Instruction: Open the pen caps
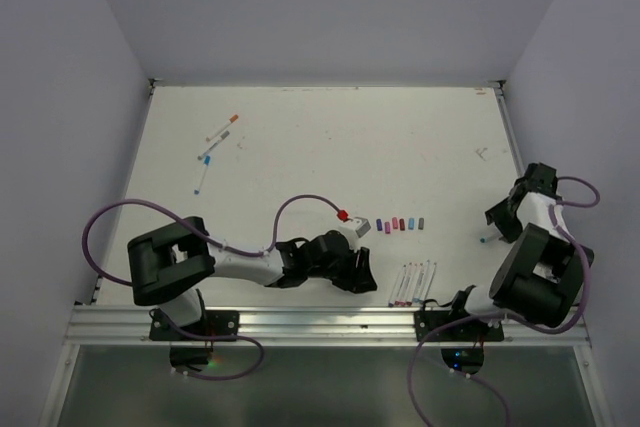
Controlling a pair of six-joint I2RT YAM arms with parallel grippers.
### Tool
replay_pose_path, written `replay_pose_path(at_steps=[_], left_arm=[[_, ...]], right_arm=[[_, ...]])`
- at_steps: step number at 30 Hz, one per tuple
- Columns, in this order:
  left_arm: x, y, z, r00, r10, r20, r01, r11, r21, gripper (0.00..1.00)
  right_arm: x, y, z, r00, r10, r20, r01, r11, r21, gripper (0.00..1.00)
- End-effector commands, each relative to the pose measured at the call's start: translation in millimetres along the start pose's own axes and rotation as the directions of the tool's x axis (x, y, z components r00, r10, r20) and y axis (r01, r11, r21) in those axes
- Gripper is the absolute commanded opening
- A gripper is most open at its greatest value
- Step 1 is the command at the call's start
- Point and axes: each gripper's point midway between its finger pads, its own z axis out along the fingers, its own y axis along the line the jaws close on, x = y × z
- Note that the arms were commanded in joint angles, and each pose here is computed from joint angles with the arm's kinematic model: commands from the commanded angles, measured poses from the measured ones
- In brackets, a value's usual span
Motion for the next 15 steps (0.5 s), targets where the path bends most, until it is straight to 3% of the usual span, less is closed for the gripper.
replay_pose_path(at_steps=[1,11,15], left_arm=[[-13.5,-12.6,3.2,0.999,0.035,0.026,-0.036,0.999,0.027,0.5],[-13.4,-6.8,0.8,0.999,0.022,0.027,-0.023,0.999,0.03,0.5],[-15.7,-8.2,-3.0,0.999,0.017,0.041,-0.019,0.999,0.041,0.5]], right_arm=[[-3.3,3.9,9.8,1.0,-0.005,0.016,0.005,1.0,-0.019,0.48],[17.0,1.1,27.1,1.0,0.015,-0.009,-0.015,0.999,-0.035,0.33],[21.1,0.9,30.5,1.0,0.003,-0.019,-0.004,0.999,-0.038,0.06]])
